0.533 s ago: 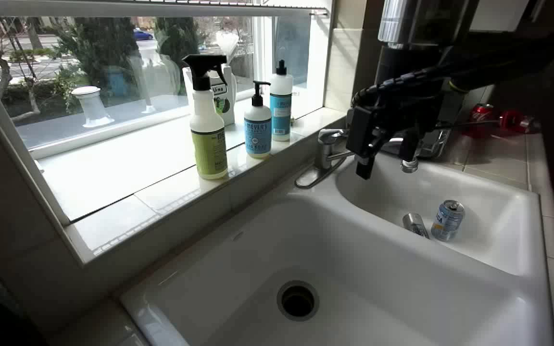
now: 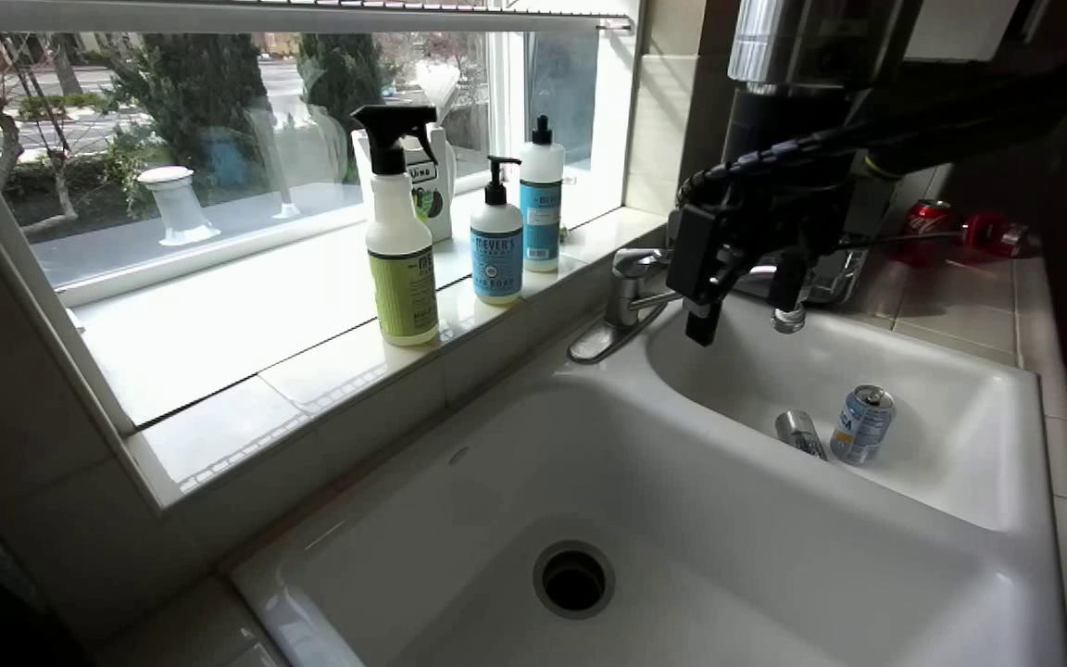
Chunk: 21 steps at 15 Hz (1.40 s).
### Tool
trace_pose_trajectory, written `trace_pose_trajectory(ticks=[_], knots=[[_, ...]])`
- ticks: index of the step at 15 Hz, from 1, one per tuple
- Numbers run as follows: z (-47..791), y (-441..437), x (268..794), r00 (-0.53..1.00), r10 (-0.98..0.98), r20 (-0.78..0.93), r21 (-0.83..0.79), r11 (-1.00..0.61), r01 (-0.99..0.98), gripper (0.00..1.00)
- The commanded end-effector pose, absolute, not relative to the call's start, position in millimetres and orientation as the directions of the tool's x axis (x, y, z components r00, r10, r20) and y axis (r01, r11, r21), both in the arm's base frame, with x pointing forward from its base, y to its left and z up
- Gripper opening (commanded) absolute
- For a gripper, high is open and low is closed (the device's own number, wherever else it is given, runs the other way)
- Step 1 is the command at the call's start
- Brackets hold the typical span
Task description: Push the faucet to the left then push the faucet handle upwards.
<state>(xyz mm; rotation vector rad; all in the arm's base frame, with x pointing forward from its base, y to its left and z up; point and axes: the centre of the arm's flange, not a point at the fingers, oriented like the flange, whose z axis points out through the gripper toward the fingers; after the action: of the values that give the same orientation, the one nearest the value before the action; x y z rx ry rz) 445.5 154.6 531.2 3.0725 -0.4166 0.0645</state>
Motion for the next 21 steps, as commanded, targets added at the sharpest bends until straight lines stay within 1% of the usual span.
trace_pose_trajectory(ticks=[1,2,6,9,11,14,21], knots=[[531,155,446,0.963,-0.265,0.047,0.034,-0.963,-0.267,1.00],[538,142,444,0.949,-0.306,0.079,0.041,-0.950,-0.310,1.00],[568,97,432,0.915,-0.353,0.196,0.073,-0.925,-0.373,1.00],[586,61,427,0.892,-0.351,0.286,0.106,-0.913,-0.394,1.00],[591,39,426,0.884,-0.332,0.330,0.099,-0.919,-0.382,1.00],[583,9,429,0.893,-0.292,0.343,0.066,-0.941,-0.332,1.00],[534,-22,442,0.947,-0.110,0.302,0.093,-0.985,-0.144,1.00]])
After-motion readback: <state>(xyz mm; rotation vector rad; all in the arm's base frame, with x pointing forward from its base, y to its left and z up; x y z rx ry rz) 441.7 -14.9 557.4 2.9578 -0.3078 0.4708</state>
